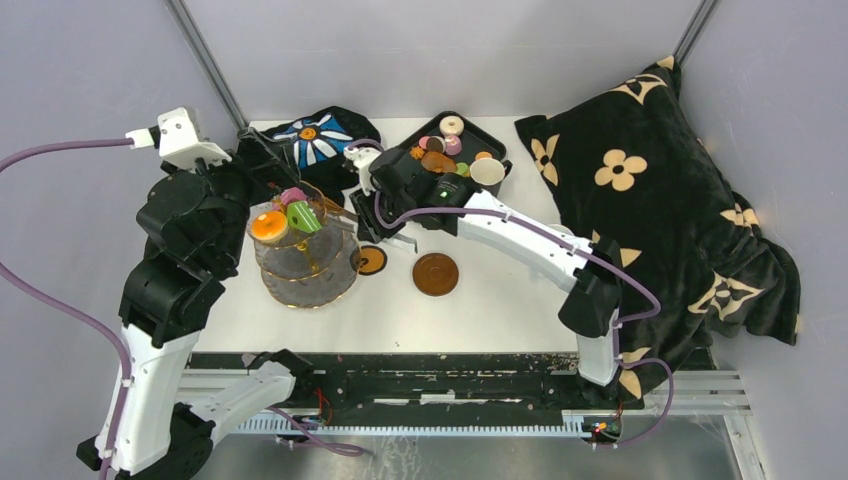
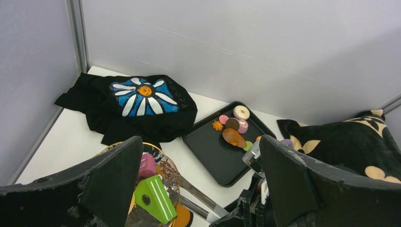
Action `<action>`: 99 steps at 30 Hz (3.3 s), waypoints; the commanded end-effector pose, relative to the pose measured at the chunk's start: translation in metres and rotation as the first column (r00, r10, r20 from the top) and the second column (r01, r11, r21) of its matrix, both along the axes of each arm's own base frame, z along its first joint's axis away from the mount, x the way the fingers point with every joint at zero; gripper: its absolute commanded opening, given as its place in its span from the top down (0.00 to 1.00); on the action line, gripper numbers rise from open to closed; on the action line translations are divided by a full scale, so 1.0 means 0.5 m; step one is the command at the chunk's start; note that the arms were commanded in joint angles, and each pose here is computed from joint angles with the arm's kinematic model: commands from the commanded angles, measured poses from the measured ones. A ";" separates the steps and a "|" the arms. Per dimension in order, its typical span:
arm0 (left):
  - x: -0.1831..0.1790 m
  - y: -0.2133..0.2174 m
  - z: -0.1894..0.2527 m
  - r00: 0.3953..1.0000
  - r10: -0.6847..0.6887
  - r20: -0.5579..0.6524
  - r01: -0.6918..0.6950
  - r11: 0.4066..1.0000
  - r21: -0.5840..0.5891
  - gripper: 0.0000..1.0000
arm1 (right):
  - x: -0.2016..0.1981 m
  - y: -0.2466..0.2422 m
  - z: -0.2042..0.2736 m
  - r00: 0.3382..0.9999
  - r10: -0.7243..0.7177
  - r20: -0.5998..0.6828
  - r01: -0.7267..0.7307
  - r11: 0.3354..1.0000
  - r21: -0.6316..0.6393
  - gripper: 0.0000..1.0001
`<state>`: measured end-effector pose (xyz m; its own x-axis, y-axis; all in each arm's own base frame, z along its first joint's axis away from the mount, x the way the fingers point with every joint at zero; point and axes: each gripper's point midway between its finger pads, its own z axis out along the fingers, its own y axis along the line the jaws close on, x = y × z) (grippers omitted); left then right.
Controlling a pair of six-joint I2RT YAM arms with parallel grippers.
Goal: Serve the afternoon tea
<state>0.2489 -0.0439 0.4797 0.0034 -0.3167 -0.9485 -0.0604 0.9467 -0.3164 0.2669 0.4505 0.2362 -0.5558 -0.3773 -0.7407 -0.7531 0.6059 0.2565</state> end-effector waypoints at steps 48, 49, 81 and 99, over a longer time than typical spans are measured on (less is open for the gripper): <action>-0.017 0.016 0.028 0.999 0.022 0.043 -0.021 0.999 -0.036 0.01 | -0.001 0.085 0.049 0.998 0.055 0.031 -0.058 0.993 0.102 0.56; -0.017 0.016 0.027 0.999 0.023 0.041 -0.022 0.999 -0.036 0.01 | -0.002 0.081 0.055 0.998 0.050 0.037 -0.054 0.993 0.108 0.57; 0.030 -0.030 0.002 1.000 -0.028 0.007 0.028 0.999 -0.035 0.01 | 0.253 -0.382 -0.005 0.853 -0.489 0.183 0.515 0.845 -0.143 0.99; 0.072 -0.041 -0.022 1.000 -0.005 -0.016 0.005 0.999 0.032 0.01 | 0.587 -0.386 -0.130 0.737 -0.634 0.234 0.674 0.715 -0.185 0.99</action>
